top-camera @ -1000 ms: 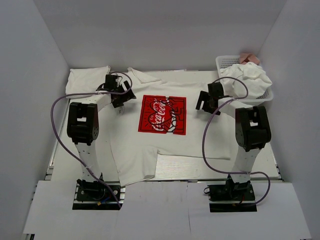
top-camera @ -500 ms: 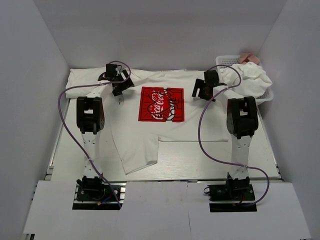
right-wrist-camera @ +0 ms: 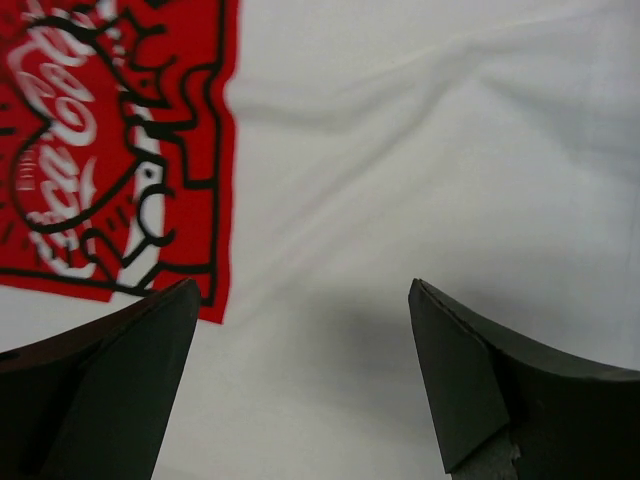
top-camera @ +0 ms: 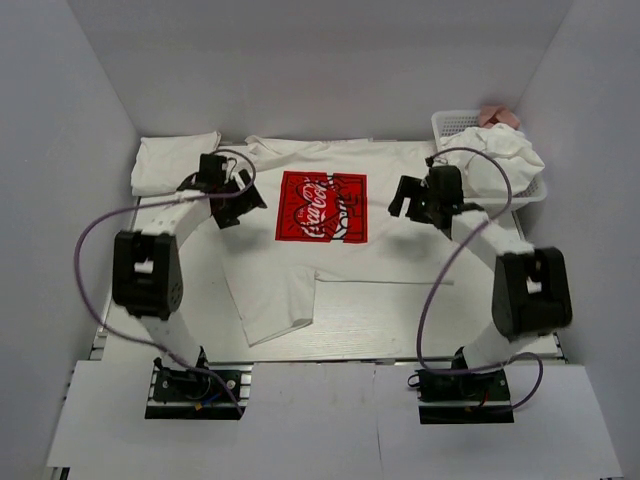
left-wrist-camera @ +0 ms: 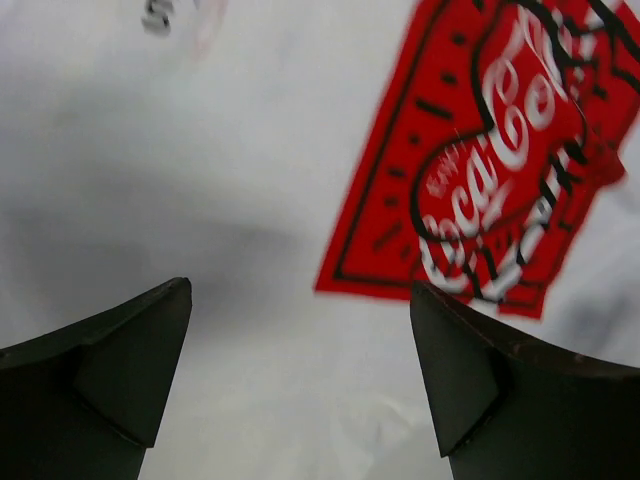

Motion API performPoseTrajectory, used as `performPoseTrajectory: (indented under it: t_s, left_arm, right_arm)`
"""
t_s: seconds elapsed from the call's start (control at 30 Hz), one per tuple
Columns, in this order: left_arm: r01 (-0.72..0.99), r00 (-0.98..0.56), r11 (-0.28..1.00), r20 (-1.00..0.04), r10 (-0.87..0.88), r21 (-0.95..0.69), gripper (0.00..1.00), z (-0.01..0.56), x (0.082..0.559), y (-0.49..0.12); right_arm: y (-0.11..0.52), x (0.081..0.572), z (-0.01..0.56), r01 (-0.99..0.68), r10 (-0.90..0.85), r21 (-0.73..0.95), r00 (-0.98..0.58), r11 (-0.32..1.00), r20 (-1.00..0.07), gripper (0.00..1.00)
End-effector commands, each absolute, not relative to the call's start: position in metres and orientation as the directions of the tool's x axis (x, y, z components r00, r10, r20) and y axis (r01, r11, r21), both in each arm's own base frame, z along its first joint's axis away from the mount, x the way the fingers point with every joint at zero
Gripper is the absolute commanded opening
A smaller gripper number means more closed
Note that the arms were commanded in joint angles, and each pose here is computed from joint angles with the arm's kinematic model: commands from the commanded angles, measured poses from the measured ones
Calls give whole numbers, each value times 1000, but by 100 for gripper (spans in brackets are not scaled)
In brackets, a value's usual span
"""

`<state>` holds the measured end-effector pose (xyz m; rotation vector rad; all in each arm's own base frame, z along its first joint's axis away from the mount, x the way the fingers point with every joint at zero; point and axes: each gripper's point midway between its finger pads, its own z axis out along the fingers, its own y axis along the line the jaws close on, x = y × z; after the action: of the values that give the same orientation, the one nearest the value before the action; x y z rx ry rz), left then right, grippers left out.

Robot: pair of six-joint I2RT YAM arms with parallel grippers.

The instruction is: Fold and stack the t-shirts

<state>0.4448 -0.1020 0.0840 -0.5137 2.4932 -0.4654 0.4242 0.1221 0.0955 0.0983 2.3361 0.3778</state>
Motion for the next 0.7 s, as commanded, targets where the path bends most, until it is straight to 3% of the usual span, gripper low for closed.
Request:
performPoseTrajectory:
  t_s: [0.0,0.1,0.3,0.47,0.67]
  left_arm:
    - [-201,-782,830,-425,-456,-521,100,122,386,-129]
    - [-296,-835,852,-316,-450,-431,100,79,302,-118]
    - [-405,-880,865,-129,-457,-297,100,50,201,-105]
    - [-419,-894,863,-42,-447,-282,100,42,153,-106]
    - [-441,-888,842,17,-459,-311,100,21,131,-117]
  right_arm:
    - [131,417,139,-132,261,389,-545,912,-797,90]
    - [125,404,145,-133,266,387,-526,912,-808,90]
    - [124,394,140,-132,257,386,-547,913,-797,90]
    - [121,384,131,-119,270,397,-556,910,-786,90]
    - [116,381,126,-78,301,408,-553,910,-777,90]
